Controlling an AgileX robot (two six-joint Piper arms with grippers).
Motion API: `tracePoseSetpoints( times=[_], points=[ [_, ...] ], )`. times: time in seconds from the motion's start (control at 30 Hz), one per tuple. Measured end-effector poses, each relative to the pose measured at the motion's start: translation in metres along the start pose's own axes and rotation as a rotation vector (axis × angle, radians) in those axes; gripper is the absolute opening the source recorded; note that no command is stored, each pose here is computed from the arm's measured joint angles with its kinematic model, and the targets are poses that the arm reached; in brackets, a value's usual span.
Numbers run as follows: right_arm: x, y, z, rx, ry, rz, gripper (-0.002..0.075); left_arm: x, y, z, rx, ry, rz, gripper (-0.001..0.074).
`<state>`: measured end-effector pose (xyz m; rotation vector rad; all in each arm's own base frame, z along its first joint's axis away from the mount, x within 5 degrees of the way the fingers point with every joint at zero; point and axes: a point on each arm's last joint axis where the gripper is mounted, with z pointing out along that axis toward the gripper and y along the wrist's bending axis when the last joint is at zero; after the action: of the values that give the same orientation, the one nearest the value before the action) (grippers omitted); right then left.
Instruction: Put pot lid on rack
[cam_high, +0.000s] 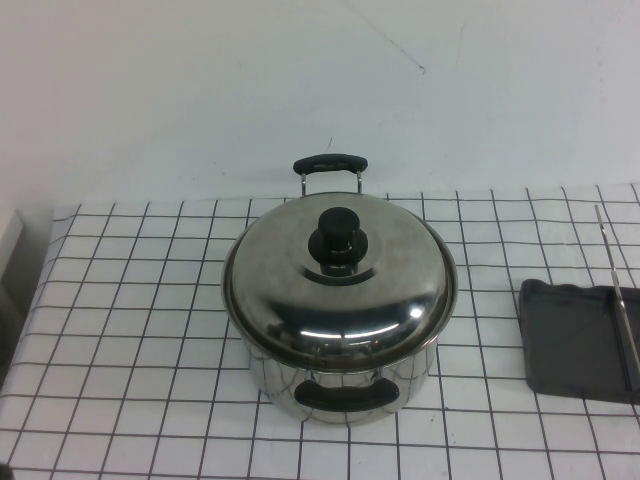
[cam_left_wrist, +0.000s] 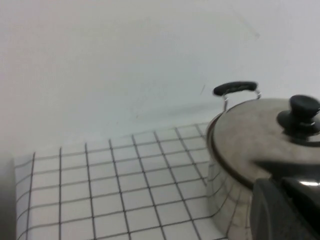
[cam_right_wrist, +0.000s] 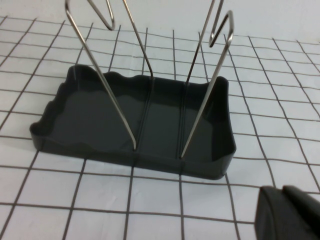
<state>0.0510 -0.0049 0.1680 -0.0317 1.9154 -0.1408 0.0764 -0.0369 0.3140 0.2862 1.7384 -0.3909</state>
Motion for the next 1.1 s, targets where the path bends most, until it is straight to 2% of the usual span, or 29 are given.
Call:
tracePoseSetpoints(
  times=[0.1,0.2,0.27,0.37,0.43,0.57,0.93,1.1],
  points=[
    [0.000,0.000,0.000,0.000,0.000,0.000,-0.0002,-0.003,0.008,0.010,-0.056,0.065,-0.037,0.0036],
    [0.000,0.000,0.000,0.000,0.000,0.000,-0.0002,-0.004,0.010,0.020,-0.072,0.076,-0.048,0.0160],
    [0.000,0.000,0.000,0.000,0.000,0.000,-0.0002,-0.007,0.006,0.027,-0.041,0.049,-0.048,0.0276],
    [0.000,0.000,0.000,-0.001,0.000,0.001,-0.0002,-0.012,-0.007,0.039,0.057,-0.002,-0.044,0.0411],
    [0.000,0.000,0.000,-0.001,0.000,0.001,-0.0002,-0.014,-0.017,0.049,0.124,-0.027,-0.032,0.0451],
    [0.000,0.000,0.000,-0.001,0.000,0.001,-0.0002,-0.011,-0.033,0.078,0.212,-0.040,-0.010,0.0479],
    [0.000,0.000,0.000,-0.001,0.000,0.001,-0.0002,-0.001,-0.058,0.170,0.295,-0.007,0.061,0.0491],
    [0.000,0.000,0.000,-0.001,0.000,0.001,-0.0003,0.009,-0.066,0.199,0.336,-0.020,0.064,0.0491]
  ],
)
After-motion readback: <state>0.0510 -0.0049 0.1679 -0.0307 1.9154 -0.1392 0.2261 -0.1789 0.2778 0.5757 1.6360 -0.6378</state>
